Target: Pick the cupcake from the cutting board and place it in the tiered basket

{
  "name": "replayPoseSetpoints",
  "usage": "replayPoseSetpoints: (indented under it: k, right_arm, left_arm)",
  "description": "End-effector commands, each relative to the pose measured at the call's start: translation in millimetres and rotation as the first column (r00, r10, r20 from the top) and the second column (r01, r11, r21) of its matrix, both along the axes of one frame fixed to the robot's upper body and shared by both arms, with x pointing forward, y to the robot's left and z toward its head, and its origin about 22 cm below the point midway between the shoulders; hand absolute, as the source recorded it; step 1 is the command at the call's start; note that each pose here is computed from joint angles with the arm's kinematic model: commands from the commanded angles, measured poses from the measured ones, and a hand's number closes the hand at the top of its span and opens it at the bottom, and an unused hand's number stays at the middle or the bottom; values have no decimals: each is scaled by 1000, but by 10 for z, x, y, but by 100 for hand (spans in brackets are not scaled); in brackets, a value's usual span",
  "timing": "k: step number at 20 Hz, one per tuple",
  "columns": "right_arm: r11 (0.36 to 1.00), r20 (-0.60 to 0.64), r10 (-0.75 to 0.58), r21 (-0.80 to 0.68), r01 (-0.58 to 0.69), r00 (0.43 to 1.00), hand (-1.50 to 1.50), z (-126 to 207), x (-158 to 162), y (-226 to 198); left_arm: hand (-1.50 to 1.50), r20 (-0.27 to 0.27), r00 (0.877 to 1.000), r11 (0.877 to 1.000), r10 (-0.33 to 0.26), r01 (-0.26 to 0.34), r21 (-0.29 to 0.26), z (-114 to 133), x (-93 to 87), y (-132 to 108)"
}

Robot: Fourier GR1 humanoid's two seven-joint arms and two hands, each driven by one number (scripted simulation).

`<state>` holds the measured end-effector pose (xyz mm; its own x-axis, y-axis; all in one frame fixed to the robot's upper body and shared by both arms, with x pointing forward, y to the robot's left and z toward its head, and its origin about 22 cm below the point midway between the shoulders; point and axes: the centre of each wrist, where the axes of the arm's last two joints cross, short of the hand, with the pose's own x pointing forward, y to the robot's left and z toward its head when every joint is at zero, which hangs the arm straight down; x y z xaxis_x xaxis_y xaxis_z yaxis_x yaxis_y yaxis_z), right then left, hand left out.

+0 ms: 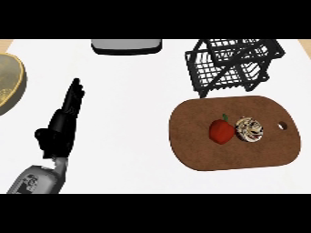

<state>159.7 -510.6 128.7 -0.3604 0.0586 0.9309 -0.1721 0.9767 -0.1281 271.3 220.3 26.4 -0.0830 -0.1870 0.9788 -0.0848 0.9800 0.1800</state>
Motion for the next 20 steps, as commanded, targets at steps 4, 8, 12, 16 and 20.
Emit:
replayPoseSetpoints:
  k: [4,8,12,16,20]
  right_arm:
    - [835,-13,-38,-550,24,999,-150,874,22,357]
    - [760,-32,-78,-649,39,996,-150,1004,48,783]
    - [728,-90,-111,-686,19,990,-150,900,32,1074]
    - [734,-115,-100,-679,-5,988,-150,980,63,1298]
    - [682,-121,-105,-731,-18,987,-150,956,69,1599]
  left_arm:
    - [0,-2,1000,1000,15,-15,5,-24,-25,-120]
    - [0,-6,1000,1000,-11,11,6,-92,-39,-119]
    - [0,5,1000,1000,-11,11,10,80,10,-49]
    - [0,-2,1000,1000,-18,18,8,136,-54,-231]
    - [0,-3,1000,1000,-13,13,-5,-15,150,-269]
